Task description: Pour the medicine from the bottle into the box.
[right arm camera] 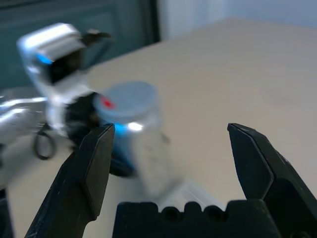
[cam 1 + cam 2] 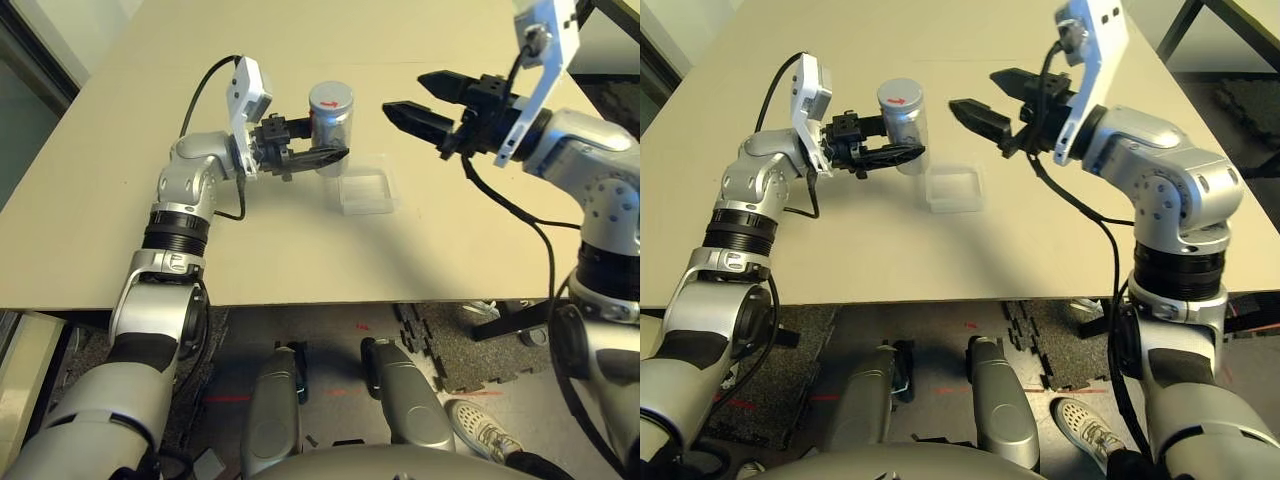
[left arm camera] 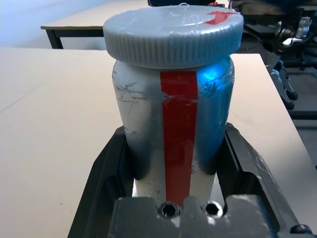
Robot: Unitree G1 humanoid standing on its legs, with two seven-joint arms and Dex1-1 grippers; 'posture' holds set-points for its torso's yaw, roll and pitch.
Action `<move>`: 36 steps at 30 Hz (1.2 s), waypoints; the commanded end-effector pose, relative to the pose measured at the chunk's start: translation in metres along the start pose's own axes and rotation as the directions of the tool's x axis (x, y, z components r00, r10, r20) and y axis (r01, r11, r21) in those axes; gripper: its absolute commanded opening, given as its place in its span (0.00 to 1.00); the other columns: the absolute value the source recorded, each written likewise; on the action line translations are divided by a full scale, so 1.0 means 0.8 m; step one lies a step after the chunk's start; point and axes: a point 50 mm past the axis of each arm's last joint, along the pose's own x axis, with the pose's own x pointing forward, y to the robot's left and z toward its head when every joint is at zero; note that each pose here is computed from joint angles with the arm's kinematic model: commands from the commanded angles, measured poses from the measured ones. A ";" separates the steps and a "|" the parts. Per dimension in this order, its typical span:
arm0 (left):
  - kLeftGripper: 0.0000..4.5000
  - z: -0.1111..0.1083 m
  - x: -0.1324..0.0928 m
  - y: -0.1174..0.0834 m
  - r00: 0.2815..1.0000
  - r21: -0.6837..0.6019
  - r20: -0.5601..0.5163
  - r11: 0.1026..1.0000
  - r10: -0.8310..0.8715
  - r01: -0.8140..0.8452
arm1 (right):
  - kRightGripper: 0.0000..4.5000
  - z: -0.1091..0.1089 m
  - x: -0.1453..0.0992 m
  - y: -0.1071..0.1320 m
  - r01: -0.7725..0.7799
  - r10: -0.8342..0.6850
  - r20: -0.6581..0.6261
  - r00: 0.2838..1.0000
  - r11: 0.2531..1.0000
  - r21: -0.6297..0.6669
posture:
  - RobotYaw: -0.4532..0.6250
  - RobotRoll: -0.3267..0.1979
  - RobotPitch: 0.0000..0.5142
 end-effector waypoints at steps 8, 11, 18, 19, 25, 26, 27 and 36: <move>0.55 -0.001 0.011 -0.005 0.999 0.016 -0.005 0.999 -0.051 0.052 | 1.00 0.003 0.027 0.014 -0.112 0.111 -0.014 0.994 0.993 -0.047 | 0.23 0.62 0.35; 0.55 -0.001 0.013 -0.007 0.998 0.016 -0.004 0.998 -0.058 0.058 | 1.00 0.003 0.032 0.014 -0.123 0.123 -0.012 0.992 0.991 -0.054 | 0.23 0.62 0.36; 0.55 -0.001 0.018 -0.011 0.997 0.015 0.001 0.997 -0.072 0.072 | 1.00 0.003 0.040 0.013 -0.136 0.135 -0.018 0.991 0.988 -0.072 | 0.22 0.62 0.35; 0.55 -0.001 0.019 -0.011 0.997 0.014 0.002 0.997 -0.074 0.074 | 1.00 0.003 0.041 0.014 -0.138 0.137 -0.020 0.990 0.988 -0.074 | 0.22 0.62 0.35; 0.55 -0.001 0.022 -0.013 0.997 0.013 0.004 0.997 -0.080 0.080 | 0.64 0.002 0.043 0.016 -0.142 0.140 -0.025 0.990 0.987 -0.079 | 0.22 0.62 0.35; 0.55 -0.001 0.022 -0.013 0.997 0.012 0.004 0.997 -0.081 0.081 | 0.57 0.002 0.043 0.016 -0.142 0.140 -0.026 0.990 0.987 -0.081 | 0.22 0.62 0.35; 0.55 -0.001 0.022 -0.013 0.997 0.012 0.003 0.997 -0.081 0.081 | 0.57 0.002 0.043 0.016 -0.142 0.140 -0.026 0.990 0.987 -0.082 | 0.22 0.62 0.35; 0.55 -0.005 0.022 -0.016 0.996 0.010 -0.009 0.996 -0.086 0.086 | 0.57 0.019 0.045 0.011 -0.111 0.112 0.009 0.994 0.994 -0.007 | 0.22 0.62 0.36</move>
